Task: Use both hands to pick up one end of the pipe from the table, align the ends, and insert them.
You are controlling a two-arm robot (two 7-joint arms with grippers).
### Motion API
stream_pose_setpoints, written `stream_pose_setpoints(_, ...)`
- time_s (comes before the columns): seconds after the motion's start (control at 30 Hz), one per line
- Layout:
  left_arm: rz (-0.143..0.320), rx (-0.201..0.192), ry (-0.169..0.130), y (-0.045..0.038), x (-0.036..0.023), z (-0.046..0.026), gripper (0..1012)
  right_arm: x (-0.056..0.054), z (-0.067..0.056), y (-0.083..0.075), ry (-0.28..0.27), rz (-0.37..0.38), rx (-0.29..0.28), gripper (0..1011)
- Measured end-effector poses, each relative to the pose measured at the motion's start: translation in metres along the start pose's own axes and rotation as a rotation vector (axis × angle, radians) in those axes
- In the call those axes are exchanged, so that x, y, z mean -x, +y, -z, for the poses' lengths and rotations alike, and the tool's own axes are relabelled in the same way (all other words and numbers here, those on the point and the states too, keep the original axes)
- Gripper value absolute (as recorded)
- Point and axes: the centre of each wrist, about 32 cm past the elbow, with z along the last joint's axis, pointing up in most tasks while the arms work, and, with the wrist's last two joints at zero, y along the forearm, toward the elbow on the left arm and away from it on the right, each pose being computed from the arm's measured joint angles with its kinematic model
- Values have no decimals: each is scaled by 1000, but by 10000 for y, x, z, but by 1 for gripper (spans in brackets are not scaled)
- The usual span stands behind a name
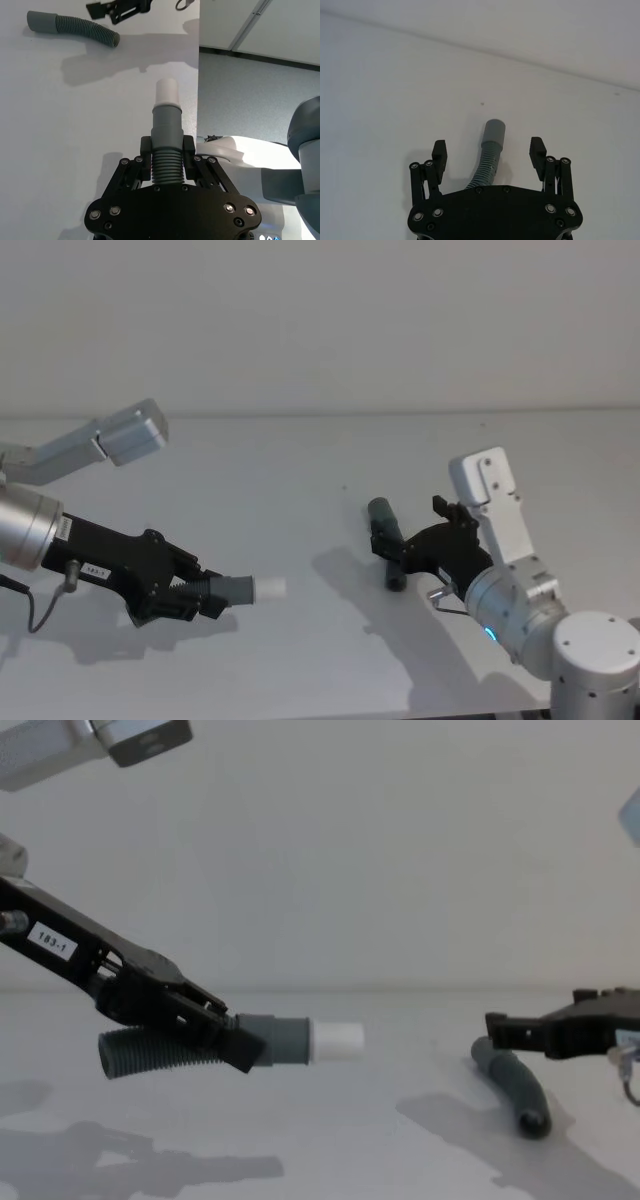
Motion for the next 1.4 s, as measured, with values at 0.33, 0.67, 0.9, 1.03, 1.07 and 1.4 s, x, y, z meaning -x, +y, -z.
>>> stream_pose_setpoints(0.33, 1, 0, -1, -3, -2, 0, 327, -13, 28, 193, -41, 6, 76, 1004)
stream_pose_setpoints(0.67, 1, 1, -1, -3, -3, -1, 327, 8, -28, 338, -19, 54, 138, 1004)
stream_pose_setpoints(0.9, 1, 1, -1, -2, -3, -1, 327, 64, -107, 399, 19, 112, 184, 1004)
stream_pose_setpoints(1.03, 1, 1, -1, -2, -3, -1, 327, 103, -146, 418, 35, 141, 215, 1003)
stream_pose_setpoints(1.07, 1, 1, -1, -2, -3, -1, 328, 107, -150, 419, 36, 145, 219, 1004)
stream_pose_setpoints(1.4, 1, 1, -1, -3, -3, -1, 327, 176, -206, 421, 36, 159, 253, 1004)
